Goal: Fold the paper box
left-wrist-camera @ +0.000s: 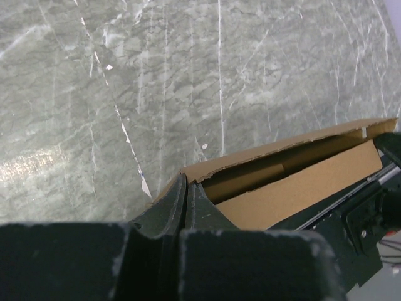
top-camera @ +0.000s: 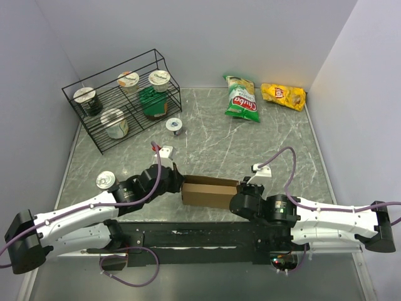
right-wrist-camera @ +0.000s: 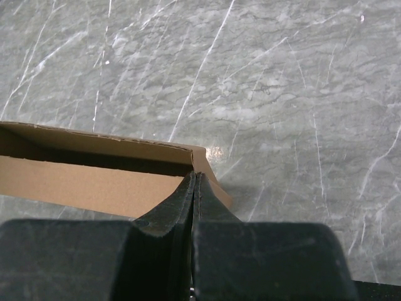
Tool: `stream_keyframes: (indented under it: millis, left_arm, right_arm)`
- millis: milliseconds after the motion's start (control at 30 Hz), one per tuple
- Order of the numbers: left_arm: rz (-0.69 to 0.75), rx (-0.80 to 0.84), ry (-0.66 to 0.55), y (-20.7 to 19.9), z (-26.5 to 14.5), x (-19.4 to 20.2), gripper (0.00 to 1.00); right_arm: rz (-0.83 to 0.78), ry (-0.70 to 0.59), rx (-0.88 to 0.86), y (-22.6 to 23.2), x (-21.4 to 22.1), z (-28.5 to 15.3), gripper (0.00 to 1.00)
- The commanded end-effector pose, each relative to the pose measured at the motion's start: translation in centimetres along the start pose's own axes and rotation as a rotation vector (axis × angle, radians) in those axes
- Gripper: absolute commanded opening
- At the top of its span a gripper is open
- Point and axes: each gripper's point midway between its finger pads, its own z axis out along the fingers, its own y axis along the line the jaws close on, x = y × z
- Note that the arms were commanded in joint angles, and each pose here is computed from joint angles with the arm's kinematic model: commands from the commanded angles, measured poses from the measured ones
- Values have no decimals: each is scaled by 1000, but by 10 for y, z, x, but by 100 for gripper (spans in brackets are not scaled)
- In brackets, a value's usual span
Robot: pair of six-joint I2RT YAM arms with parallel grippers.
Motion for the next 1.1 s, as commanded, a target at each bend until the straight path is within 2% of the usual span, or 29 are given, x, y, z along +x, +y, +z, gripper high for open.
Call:
stream_keyframes:
  millis: [0, 100, 167, 200, 233, 300, 333, 400, 500, 567, 633, 700, 733, 800, 833, 900, 933, 1067]
  left_arm:
    - [50, 101, 43, -22, -7, -6, 1]
    - [66, 77, 49, -17, -7, -5, 5]
    - [67, 82, 24, -16, -13, -10, 25]
    - [68, 74, 4, -14, -15, -14, 41]
    - [62, 83, -23, -14, -20, -20, 62]
    - [67, 91, -55, -12, -26, -28, 74]
    - [63, 104, -79, -12, -31, -33, 87]
    - [62, 112, -105, -9, -35, -40, 96]
    - [68, 172, -141, -11, -40, -46, 96]
    - [89, 251, -123, -17, -42, -37, 96]
    - [69, 254, -125, -13, -40, -31, 96]
    - [33, 228, -115, -4, -37, -23, 96]
    - [15, 202, -122, 2, -36, -24, 96]
    - [-41, 179, -132, 10, -36, -21, 96]
    - [-60, 179, -139, 11, -36, -21, 96]
    - [-98, 203, -139, 11, -36, -15, 96]
    - [-109, 227, -156, 7, -37, -17, 96]
    - [-135, 264, -142, 7, -32, -4, 96]
  right_arm:
    - [-124, 104, 53, -22, 23, -4, 0]
    - [-122, 94, 35, -19, 18, -6, 0]
    - [-126, 87, 19, -18, 15, -7, 0]
    - [-128, 86, 10, -17, 15, -6, 0]
    - [-115, 80, -10, -13, 14, -6, 0]
    - [-136, 73, -38, -10, 14, -6, 0]
    - [-127, 66, -53, -9, 13, -6, 0]
    - [-124, 58, -78, -7, 11, -6, 0]
    - [-142, 53, -114, -3, 12, -7, 0]
    - [-160, 54, -134, -1, 13, -7, 0]
    - [-179, 68, -161, 2, 15, -9, 0]
    - [-202, 76, -189, 3, 15, -12, 8]
    - [-209, 80, -199, 4, 16, -13, 20]
    - [-213, 77, -219, 4, 10, -18, 35]
    - [-218, 75, -226, 4, 8, -20, 46]
    - [-224, 66, -239, 4, 0, -25, 54]
    - [-227, 63, -246, 4, -2, -26, 62]
    - [-244, 48, -261, 7, -10, -29, 66]
